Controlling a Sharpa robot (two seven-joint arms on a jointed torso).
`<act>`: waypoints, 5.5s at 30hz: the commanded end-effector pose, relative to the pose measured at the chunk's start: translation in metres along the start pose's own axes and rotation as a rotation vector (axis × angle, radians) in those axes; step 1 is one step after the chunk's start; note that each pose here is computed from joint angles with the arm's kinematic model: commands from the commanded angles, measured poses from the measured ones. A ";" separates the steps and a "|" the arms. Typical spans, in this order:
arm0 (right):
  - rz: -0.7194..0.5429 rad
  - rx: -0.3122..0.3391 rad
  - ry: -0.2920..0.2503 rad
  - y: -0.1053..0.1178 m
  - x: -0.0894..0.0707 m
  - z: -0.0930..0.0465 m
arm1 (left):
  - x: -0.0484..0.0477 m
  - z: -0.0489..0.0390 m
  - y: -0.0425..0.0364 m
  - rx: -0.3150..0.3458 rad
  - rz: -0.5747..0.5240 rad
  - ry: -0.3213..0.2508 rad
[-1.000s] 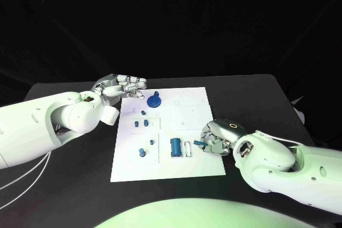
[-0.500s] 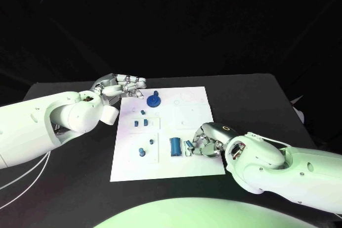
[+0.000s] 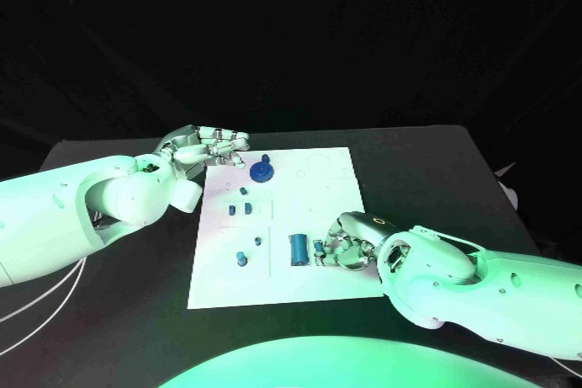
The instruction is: Assemble the parts on the task board
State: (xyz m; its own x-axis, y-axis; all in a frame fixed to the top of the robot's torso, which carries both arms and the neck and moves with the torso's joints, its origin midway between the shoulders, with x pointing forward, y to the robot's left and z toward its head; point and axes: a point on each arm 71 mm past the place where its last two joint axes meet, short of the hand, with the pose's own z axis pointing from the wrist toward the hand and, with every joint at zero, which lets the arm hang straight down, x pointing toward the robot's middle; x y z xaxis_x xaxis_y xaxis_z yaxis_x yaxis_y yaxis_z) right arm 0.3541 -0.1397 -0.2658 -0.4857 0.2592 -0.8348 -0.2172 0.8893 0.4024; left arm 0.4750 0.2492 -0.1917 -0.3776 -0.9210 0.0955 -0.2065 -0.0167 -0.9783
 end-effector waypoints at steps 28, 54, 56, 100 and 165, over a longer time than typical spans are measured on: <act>-0.006 -0.007 0.002 0.000 0.001 -0.001 | 0.0017 -0.0003 -0.0007 0.003 -0.005 0.022; -0.026 -0.030 -0.019 -0.007 -0.003 -0.010 | 0.0017 -0.0003 -0.0007 0.005 -0.005 0.024; -0.008 -0.033 -0.040 -0.008 -0.005 -0.010 | 0.0018 -0.0002 -0.0007 0.005 -0.005 0.024; 0.972 -0.162 -0.354 -0.103 -0.136 0.100 | -0.0127 0.0435 0.0382 0.031 -0.090 -0.175; 1.179 -0.120 -0.570 -0.054 -0.101 0.056 | 0.0542 0.0161 0.0355 0.202 0.050 -0.378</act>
State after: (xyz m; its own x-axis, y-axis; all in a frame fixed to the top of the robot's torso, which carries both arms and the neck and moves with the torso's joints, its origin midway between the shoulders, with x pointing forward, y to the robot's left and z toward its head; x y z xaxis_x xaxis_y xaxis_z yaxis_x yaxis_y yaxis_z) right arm 0.4620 -0.1933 -0.2257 -0.0105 0.9999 0.0105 0.0194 -0.0103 0.9998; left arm 0.4620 0.1937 -0.2265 -0.0133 -0.9998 0.0160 -0.0268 -0.0157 -0.9995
